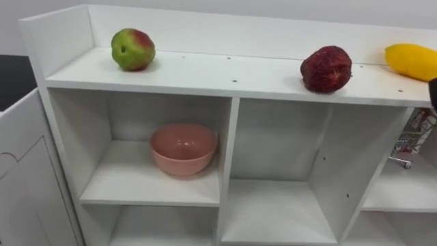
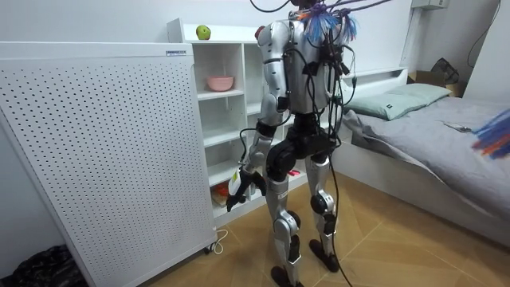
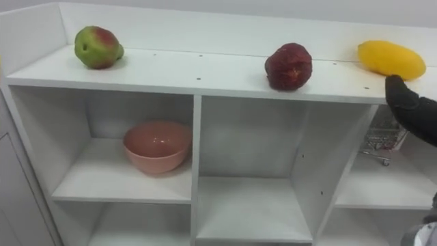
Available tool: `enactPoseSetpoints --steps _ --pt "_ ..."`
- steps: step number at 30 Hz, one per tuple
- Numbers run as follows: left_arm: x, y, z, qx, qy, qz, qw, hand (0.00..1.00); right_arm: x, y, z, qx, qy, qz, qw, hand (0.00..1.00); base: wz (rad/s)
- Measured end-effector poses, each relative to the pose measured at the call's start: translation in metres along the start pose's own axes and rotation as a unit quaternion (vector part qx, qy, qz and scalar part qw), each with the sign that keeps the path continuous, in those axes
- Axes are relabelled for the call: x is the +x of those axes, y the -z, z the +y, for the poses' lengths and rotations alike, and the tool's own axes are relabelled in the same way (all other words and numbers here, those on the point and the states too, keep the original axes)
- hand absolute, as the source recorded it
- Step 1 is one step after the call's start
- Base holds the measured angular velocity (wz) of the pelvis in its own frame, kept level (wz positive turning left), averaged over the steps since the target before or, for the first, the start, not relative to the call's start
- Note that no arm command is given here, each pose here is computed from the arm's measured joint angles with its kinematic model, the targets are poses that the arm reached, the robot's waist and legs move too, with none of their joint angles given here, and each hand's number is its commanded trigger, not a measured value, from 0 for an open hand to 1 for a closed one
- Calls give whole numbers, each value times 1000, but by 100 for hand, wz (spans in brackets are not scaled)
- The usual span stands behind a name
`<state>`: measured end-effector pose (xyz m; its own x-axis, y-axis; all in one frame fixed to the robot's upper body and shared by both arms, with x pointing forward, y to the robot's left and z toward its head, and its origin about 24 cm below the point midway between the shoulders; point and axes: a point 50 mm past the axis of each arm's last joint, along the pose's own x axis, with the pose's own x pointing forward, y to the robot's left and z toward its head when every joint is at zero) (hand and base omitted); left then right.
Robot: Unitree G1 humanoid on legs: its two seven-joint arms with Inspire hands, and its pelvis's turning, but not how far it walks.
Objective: Arrange fruit in the closet
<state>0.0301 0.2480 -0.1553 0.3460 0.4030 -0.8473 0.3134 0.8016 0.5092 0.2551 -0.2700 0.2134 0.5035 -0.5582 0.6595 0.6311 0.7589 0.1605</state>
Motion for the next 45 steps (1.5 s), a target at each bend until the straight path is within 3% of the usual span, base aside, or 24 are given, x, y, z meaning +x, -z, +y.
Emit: enactPoseSetpoints --steps 5,19,31,45 --pt "2 -3 3 1 -1 -6 1000 0 13 -19 14 31 -15 -39 999 0 3" --pt "2 -4 4 2 0 -7 1000 0 13 -21 17 44 -29 -42 998 0 2" --pt "2 -3 2 8 7 9 1000 0 12 -4 46 112 -135 32 984 0 4" --pt "2 0 2 36 17 17 999 0 12 19 49 88 -209 86 970 0 1"
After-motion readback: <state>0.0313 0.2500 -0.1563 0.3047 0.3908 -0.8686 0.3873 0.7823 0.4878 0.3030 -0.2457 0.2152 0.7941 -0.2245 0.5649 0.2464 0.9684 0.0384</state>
